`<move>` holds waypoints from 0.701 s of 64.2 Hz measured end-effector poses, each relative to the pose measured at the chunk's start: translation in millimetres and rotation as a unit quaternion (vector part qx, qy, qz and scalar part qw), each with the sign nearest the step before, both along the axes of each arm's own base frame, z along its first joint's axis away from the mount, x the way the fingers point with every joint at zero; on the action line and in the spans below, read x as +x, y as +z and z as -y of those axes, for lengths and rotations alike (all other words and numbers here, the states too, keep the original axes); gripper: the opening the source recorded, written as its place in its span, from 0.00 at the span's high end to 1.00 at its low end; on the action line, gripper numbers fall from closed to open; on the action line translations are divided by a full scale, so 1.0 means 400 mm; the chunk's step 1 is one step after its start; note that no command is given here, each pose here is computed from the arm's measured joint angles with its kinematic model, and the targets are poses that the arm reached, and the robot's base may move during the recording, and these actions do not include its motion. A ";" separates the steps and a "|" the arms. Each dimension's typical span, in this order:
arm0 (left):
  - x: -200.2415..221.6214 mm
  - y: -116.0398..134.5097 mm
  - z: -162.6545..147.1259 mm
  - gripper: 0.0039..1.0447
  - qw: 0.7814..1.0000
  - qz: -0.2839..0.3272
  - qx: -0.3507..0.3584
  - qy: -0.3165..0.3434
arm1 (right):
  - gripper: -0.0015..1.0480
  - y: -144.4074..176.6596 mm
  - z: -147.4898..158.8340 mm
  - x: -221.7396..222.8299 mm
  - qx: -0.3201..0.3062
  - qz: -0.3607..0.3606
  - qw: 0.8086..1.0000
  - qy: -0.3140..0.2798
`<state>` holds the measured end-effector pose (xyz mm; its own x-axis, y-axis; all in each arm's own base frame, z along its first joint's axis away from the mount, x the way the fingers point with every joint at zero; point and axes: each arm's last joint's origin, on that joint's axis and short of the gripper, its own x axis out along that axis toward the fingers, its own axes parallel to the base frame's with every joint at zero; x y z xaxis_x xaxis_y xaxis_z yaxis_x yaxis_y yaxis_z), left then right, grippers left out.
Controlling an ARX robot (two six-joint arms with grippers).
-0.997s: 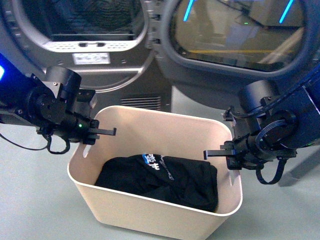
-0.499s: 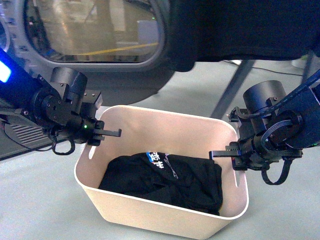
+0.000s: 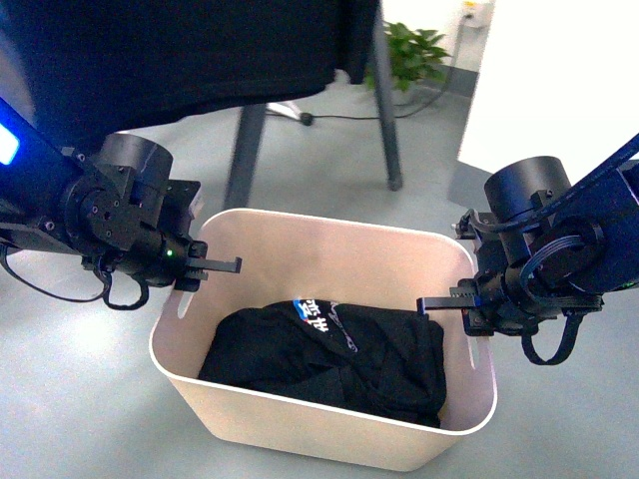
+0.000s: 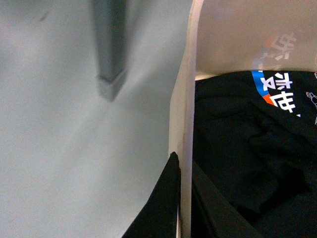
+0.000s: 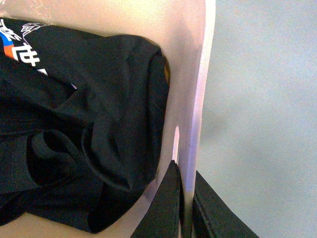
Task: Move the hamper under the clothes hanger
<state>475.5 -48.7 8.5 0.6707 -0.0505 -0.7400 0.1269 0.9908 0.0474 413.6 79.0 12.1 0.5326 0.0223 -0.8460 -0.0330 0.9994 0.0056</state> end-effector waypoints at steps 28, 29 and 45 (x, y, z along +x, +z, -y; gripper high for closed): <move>0.000 0.000 0.001 0.96 1.000 0.000 0.001 0.000 | 0.97 0.000 0.000 0.000 0.000 0.000 1.000 0.000; 0.000 0.000 0.001 0.96 1.000 0.000 0.000 0.000 | 0.97 0.000 0.000 0.000 0.000 0.000 1.000 0.000; -0.001 0.001 0.010 0.96 1.000 0.000 -0.001 -0.005 | 0.97 -0.001 0.012 0.001 -0.002 0.000 1.000 -0.007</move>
<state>475.3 -52.6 9.0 0.6706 -0.0578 -0.7396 0.1361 0.9896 0.0460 414.1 74.1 11.9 0.5323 0.0107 -0.8465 -0.0190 0.9998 0.0007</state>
